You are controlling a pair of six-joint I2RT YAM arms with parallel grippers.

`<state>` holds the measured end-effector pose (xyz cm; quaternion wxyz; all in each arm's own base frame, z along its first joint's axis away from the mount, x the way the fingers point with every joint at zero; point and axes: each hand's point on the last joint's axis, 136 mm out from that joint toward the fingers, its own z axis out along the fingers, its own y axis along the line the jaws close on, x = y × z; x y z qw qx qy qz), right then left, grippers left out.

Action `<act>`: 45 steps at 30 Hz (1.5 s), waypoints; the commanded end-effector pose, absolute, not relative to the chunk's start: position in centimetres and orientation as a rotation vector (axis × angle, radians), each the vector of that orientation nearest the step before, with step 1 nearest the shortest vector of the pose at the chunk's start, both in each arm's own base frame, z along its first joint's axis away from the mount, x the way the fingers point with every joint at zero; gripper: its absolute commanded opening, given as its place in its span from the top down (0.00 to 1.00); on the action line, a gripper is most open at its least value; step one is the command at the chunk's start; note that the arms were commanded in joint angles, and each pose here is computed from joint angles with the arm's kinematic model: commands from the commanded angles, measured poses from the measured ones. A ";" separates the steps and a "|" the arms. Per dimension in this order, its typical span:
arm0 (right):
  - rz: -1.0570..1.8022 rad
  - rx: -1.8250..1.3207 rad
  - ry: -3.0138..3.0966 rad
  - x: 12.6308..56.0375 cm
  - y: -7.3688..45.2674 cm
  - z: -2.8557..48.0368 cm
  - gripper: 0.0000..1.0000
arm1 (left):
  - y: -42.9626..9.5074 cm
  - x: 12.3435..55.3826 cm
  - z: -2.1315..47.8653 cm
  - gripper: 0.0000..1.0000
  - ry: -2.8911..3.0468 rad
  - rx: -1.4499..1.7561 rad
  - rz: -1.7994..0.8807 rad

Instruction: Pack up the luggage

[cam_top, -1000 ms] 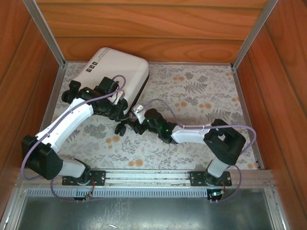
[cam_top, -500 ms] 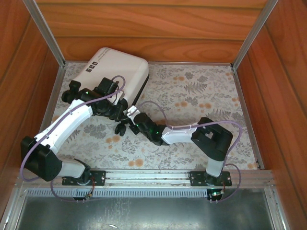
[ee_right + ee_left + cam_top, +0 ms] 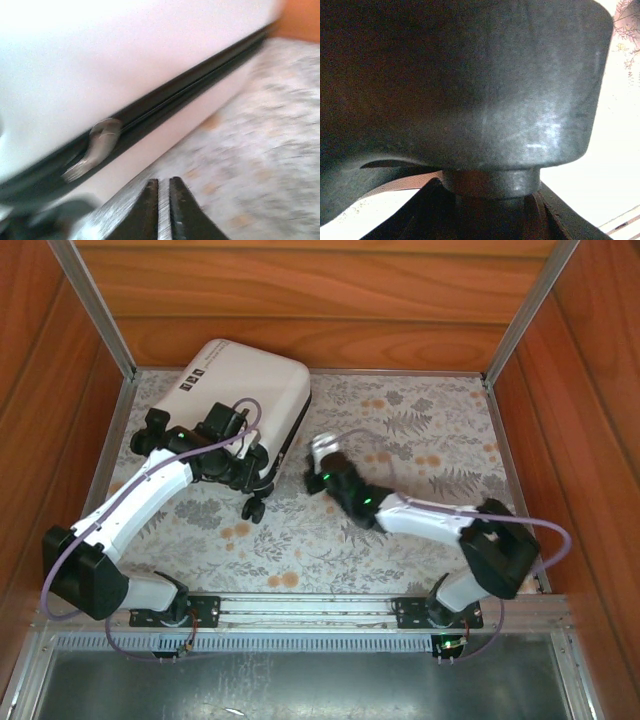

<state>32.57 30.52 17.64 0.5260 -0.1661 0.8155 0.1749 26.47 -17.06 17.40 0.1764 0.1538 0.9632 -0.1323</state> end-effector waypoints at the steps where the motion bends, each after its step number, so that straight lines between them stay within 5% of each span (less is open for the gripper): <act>1: 0.354 -0.253 2.038 34.1 25.5 17.8 0.78 | -15.6 26.6 18.3 1.00 2.698 0.381 -0.319; 5: 0.396 -0.511 2.069 32.4 26.8 17.7 0.54 | -15.6 26.5 18.5 1.00 2.688 0.387 -0.322; 9: 0.548 -0.762 2.032 29.5 29.1 16.7 0.46 | -15.5 26.4 18.8 1.00 2.674 0.393 -0.329; 18: 0.815 -1.135 1.795 25.9 34.5 14.5 0.41 | -15.7 26.1 18.9 1.00 2.667 0.414 -0.351; 33: 0.919 -1.322 1.567 27.3 39.7 13.3 0.32 | -15.6 25.9 19.0 1.00 2.655 0.417 -0.352; 45: 0.990 -1.309 1.562 28.2 41.5 12.8 0.41 | -15.8 25.8 19.0 1.00 2.657 0.424 -0.367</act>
